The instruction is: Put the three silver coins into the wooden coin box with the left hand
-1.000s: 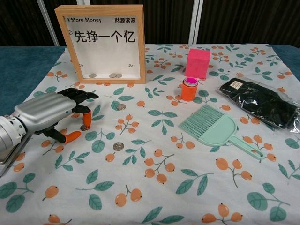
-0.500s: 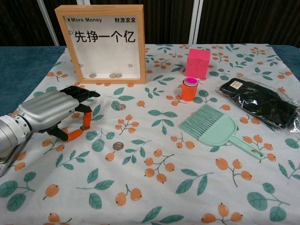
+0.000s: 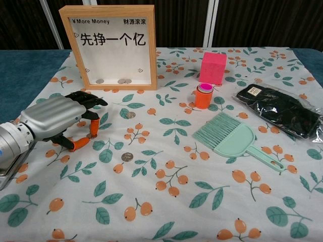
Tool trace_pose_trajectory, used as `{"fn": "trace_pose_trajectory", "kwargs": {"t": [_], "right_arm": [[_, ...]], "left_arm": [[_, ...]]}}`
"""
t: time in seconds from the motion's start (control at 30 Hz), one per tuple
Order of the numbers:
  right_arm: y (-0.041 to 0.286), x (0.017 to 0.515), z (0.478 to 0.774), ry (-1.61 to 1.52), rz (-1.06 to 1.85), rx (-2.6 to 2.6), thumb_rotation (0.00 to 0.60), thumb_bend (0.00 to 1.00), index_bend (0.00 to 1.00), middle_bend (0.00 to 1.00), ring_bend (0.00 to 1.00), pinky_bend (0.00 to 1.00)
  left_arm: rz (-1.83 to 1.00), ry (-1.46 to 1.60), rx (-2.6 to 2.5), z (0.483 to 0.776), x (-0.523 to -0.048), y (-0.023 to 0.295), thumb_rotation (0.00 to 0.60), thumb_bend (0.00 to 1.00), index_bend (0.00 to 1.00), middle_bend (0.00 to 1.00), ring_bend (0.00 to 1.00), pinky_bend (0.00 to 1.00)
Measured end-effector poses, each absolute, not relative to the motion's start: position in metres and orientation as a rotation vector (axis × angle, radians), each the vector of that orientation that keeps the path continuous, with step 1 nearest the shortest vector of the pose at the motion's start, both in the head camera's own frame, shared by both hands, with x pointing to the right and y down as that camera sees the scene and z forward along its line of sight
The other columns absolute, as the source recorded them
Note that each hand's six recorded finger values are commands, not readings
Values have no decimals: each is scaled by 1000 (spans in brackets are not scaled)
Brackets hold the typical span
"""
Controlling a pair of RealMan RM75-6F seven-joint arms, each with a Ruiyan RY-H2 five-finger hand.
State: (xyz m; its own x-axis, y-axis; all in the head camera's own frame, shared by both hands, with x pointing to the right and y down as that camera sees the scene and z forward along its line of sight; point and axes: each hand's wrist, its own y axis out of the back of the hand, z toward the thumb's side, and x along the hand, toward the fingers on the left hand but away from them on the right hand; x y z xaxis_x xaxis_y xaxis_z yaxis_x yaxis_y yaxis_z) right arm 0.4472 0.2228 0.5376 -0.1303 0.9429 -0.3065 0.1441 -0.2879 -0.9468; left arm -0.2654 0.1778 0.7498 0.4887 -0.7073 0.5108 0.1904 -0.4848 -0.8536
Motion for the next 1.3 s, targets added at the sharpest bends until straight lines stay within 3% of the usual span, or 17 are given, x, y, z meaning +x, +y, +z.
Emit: {"fn": "trace_pose_trajectory", "kwargs": {"t": [0.83, 1.1, 1.3], "right_arm": [[223, 445, 539, -1251, 1490, -1477, 600, 394, 149, 46, 22, 0], [223, 445, 540, -1252, 1488, -1477, 600, 395, 149, 46, 22, 0], [223, 445, 539, -1253, 1488, -1474, 600, 395, 149, 46, 22, 0]], "left_arm": [[-1147, 435, -1680, 750, -259, 156, 600, 542, 657, 112, 0, 0], [-1110, 475, -1683, 736, -256, 153, 600, 544, 695, 127, 0, 0], [-1041, 513, -1674, 709, -247, 144, 600, 544, 705, 131, 0, 0]]}}
